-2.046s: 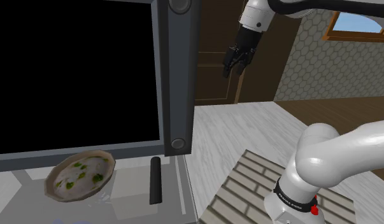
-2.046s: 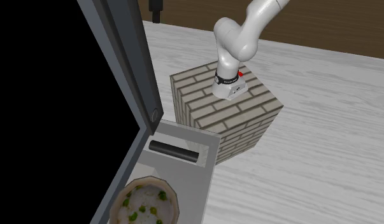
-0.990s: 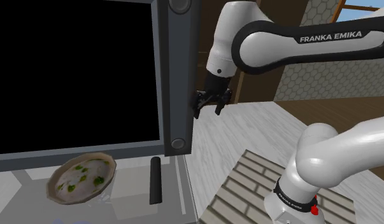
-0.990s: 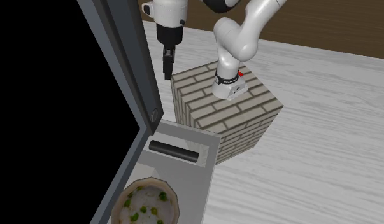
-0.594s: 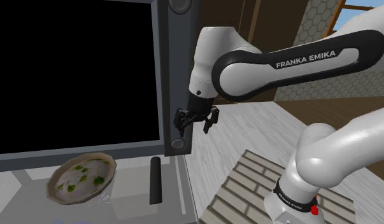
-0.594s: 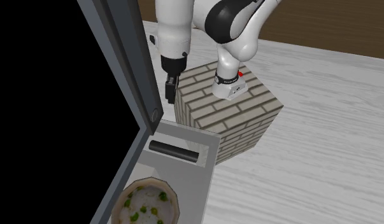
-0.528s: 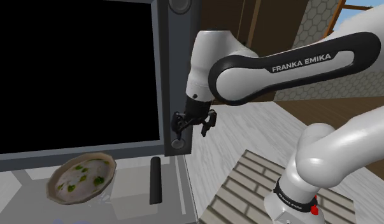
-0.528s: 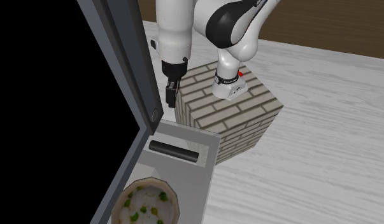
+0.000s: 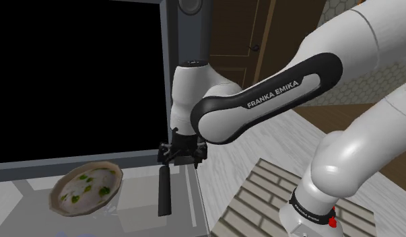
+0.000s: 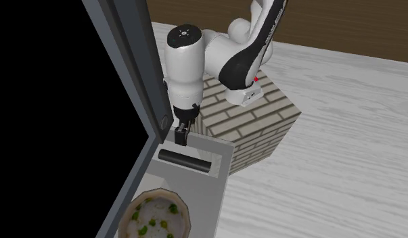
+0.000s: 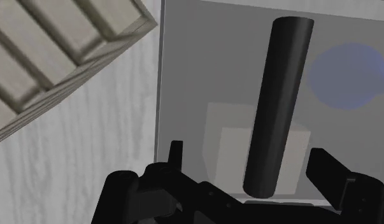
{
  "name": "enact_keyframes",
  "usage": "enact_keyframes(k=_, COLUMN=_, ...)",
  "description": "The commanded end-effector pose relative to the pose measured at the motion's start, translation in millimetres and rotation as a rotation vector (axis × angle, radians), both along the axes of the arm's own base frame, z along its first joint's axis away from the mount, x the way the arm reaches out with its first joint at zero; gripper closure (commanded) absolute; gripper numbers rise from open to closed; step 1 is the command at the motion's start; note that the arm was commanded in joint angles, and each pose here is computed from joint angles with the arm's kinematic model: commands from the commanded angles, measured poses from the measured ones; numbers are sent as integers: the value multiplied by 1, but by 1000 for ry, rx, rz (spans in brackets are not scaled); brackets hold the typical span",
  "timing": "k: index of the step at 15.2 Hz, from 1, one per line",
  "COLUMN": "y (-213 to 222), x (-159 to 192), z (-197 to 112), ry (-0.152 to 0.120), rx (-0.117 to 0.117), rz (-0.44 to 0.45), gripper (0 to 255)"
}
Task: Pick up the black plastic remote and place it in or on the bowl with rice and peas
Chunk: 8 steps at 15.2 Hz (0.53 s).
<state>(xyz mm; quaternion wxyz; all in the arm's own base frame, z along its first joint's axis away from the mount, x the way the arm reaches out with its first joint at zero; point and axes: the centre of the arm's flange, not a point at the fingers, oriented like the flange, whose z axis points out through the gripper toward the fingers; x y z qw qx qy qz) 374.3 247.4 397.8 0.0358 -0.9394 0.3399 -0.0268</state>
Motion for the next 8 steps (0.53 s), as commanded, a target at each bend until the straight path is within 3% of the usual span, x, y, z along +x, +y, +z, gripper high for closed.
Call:
enact_keyframes(k=1, y=24, x=8, z=-16, ry=11, rx=10, rz=-39, gripper=0)
enact_keyframes(k=4, y=52, x=23, z=-41, ry=27, rx=20, rz=-93, gripper=0)
enact_keyframes(k=8, y=56, x=25, z=-59, ry=29, rx=21, rz=-99, gripper=0)
